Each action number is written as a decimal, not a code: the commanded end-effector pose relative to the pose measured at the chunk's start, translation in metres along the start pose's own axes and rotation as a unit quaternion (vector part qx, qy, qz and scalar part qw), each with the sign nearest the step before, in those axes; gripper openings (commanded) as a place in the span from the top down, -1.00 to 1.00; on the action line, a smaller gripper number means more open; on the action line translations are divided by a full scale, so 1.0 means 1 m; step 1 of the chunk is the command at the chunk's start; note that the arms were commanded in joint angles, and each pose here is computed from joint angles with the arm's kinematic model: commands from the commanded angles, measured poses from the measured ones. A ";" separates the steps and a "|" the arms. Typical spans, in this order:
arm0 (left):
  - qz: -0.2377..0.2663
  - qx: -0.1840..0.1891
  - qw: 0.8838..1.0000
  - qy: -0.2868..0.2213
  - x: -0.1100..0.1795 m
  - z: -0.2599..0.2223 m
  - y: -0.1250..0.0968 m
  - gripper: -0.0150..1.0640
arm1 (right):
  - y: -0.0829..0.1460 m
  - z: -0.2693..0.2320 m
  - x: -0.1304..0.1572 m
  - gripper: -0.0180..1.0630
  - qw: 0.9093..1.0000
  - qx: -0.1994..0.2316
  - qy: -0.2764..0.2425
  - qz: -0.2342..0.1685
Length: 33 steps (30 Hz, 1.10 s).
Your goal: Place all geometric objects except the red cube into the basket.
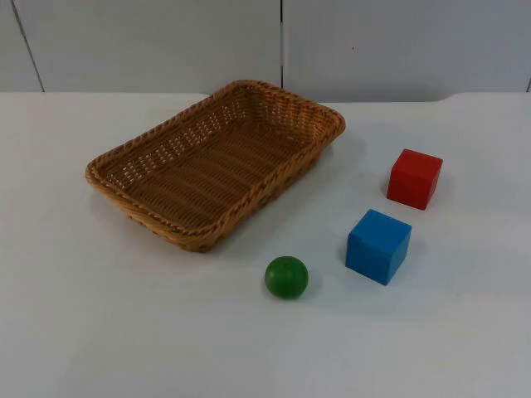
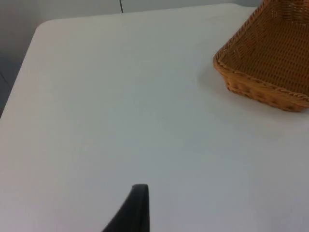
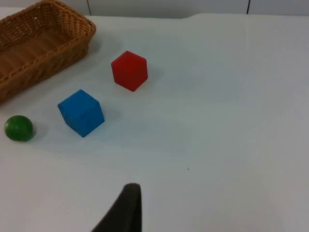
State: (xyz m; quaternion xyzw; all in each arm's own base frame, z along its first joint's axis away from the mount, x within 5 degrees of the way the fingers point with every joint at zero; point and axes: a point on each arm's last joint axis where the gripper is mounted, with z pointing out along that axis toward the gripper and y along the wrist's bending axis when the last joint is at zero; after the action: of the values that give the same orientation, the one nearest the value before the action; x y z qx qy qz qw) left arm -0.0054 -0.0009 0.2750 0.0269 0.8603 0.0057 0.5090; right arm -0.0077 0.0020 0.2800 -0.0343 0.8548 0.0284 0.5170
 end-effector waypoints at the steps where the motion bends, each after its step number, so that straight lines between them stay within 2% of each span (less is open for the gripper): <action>1: -0.002 -0.001 1.000 -0.005 0.000 0.001 0.000 -0.96 | 0.000 0.000 -0.001 -0.96 1.000 0.000 -0.005 0.008; 4: -0.001 -0.005 1.000 -0.011 -0.002 -0.001 0.001 -0.96 | 0.000 -0.003 -0.004 -0.96 1.000 0.000 -0.014 0.017; 6: -0.011 -0.021 0.999 -0.042 -0.020 -0.004 0.005 -0.96 | -0.002 -0.004 -0.023 -0.96 1.000 0.009 -0.018 0.012; 7: -0.011 -0.021 0.999 -0.042 -0.020 -0.004 0.005 -0.96 | -0.002 -0.004 -0.023 -0.96 1.000 0.009 -0.018 0.012; 10: -0.029 -0.070 0.993 -0.086 -0.061 -0.001 0.016 -0.96 | -0.005 0.004 -0.067 -0.96 1.000 0.027 -0.013 0.000; 11: -0.029 -0.070 0.993 -0.086 -0.061 -0.001 0.016 -0.96 | -0.005 0.004 -0.067 -0.96 1.000 0.027 -0.013 0.000; 12: -0.031 -0.079 0.992 -0.091 -0.074 0.001 0.018 -0.96 | -0.006 0.008 -0.081 -0.96 0.999 0.033 -0.016 -0.005; 13: -0.029 -0.078 0.993 -0.089 -0.094 0.009 0.019 -0.96 | -0.008 0.015 -0.104 -0.96 0.999 0.041 -0.021 -0.012; 15: -0.029 -0.070 0.993 -0.091 -0.120 0.020 0.018 -0.96 | -0.008 0.026 -0.133 -0.96 0.998 0.043 -0.034 -0.016; 16: -0.029 -0.070 0.993 -0.091 -0.120 0.020 0.018 -0.96 | -0.008 0.026 -0.133 -0.96 0.998 0.043 -0.034 -0.016; 20: -0.029 -0.059 0.995 -0.080 -0.161 0.054 0.019 -0.96 | -0.008 0.052 -0.171 -0.96 0.998 0.039 -0.055 -0.019; 21: -0.029 -0.059 0.995 -0.080 -0.161 0.054 0.019 -0.96 | -0.008 0.052 -0.171 -0.96 0.998 0.039 -0.055 -0.019; 23: -0.029 -0.055 0.996 -0.065 -0.169 0.071 0.019 -0.96 | -0.008 0.068 -0.185 -0.96 0.998 0.038 -0.048 -0.018; 26: -0.035 -0.048 0.997 -0.040 -0.170 0.090 0.018 -0.96 | -0.009 0.078 -0.192 -0.96 0.998 0.038 -0.037 -0.019; 28: -0.032 -0.033 0.999 0.021 -0.165 0.113 0.015 -0.96 | -0.009 0.084 -0.195 -0.96 0.999 0.038 -0.032 -0.023; 29: -0.025 -0.013 0.998 0.060 -0.159 0.128 0.011 -0.96 | -0.009 0.086 -0.197 -0.96 0.999 0.038 -0.031 -0.024; 30: -0.025 -0.013 0.998 0.060 -0.159 0.128 0.011 -0.96 | -0.009 0.086 -0.197 -0.96 0.999 0.038 -0.031 -0.024; 33: -0.007 0.077 0.987 0.144 -0.140 0.170 -0.010 -0.96 | -0.009 0.089 -0.198 -0.96 0.998 0.039 -0.035 -0.028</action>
State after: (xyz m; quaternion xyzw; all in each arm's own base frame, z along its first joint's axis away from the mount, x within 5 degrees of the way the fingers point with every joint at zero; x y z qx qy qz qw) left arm 0.1992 -0.0071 0.3341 0.0273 0.9082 -0.0147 0.4173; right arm 0.1626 0.0059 0.4097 -0.0307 0.8441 -0.0147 0.5351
